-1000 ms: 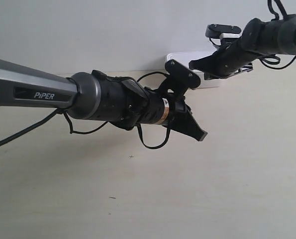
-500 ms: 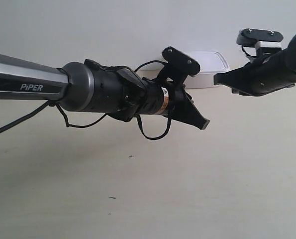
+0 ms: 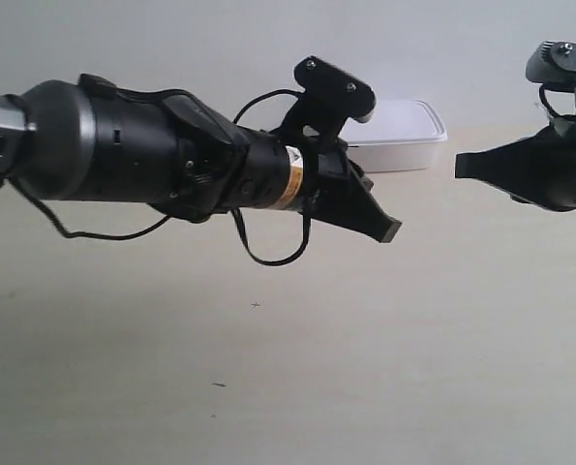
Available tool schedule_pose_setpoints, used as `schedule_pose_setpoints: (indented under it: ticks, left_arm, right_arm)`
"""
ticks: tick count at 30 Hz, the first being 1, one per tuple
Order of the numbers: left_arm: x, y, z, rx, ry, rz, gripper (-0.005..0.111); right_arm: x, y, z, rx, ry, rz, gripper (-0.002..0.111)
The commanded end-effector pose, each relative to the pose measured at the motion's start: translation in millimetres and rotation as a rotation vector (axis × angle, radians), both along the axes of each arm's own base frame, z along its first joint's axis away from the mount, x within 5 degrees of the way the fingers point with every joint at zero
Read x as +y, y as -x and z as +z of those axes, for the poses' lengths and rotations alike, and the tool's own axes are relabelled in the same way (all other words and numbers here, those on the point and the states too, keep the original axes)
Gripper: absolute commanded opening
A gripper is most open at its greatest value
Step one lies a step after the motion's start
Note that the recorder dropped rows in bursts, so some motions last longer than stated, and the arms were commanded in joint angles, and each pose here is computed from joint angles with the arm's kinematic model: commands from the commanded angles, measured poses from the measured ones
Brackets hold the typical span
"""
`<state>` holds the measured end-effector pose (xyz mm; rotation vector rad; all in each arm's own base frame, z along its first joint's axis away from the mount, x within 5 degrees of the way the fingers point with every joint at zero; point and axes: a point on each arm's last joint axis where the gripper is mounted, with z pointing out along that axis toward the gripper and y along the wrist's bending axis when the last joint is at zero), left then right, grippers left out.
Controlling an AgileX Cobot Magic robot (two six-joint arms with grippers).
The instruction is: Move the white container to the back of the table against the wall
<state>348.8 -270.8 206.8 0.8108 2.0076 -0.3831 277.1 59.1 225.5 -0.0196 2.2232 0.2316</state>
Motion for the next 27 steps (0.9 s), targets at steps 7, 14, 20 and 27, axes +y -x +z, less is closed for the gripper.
schedule_pose_setpoints:
  ticks: [7, 14, 20, 27]
  left_arm:
    - [54.0, 68.1, 51.2, -0.059, 0.025, 0.027, 0.0]
    - [93.0, 110.3, 69.6, -0.124, 0.033, 0.076, 0.0]
    - [132.1, 152.3, 80.3, -0.187, 0.08, 0.144, 0.0]
    - [192.8, 208.5, 97.5, -0.361, 0.222, 0.316, 0.0]
  right_arm:
    - [-1.5, 50.7, 43.7, -0.146, -0.067, 0.029, 0.0]
    - [-6.7, 84.4, 56.9, -0.179, -0.064, 0.074, 0.0]
    - [-11.6, 115.2, 59.5, -0.18, -0.034, 0.125, 0.0]
    - [-17.9, 151.2, 71.4, -0.226, -0.013, 0.173, 0.0]
